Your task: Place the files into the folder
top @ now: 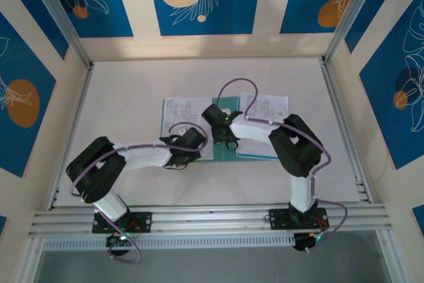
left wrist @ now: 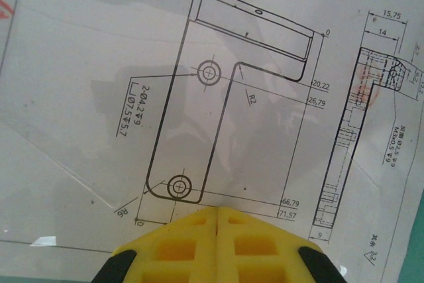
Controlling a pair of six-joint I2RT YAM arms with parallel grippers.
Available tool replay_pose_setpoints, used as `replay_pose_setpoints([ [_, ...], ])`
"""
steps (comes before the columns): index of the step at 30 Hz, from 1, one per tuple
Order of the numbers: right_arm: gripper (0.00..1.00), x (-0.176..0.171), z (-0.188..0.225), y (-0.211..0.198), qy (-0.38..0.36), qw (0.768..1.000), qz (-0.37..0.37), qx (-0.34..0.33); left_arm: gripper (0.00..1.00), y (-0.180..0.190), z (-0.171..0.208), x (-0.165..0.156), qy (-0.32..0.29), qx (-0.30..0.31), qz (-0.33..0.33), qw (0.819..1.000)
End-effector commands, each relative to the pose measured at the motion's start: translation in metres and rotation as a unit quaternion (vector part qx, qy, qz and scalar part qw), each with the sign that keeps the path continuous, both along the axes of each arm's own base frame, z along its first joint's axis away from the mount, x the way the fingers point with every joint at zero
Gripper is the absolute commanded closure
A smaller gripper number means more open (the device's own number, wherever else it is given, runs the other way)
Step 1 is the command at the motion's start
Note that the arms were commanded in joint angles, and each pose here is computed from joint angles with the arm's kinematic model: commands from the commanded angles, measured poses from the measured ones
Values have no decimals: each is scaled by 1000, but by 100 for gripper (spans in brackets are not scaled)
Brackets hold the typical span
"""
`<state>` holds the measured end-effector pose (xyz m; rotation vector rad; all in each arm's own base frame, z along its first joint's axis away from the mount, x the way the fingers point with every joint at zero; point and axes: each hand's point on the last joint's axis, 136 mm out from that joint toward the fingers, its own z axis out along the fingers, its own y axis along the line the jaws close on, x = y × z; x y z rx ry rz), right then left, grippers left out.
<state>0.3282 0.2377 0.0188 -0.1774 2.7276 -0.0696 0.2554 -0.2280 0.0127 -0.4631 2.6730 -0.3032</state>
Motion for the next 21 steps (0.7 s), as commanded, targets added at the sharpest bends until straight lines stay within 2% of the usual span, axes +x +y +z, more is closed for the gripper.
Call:
replay_pose_setpoints([
  [1, 86, -44, -53, -45, 107, 992, -9, -68, 100, 65, -55, -55, 112, 115, 33, 987],
  [11, 86, -32, -29, -49, 76, 994, -10, -74, 100, 63, -55, -53, 109, 108, 37, 987],
  [21, 86, -15, 18, -50, 23, 997, -19, -71, 100, 64, -51, -53, 100, 100, 41, 989],
])
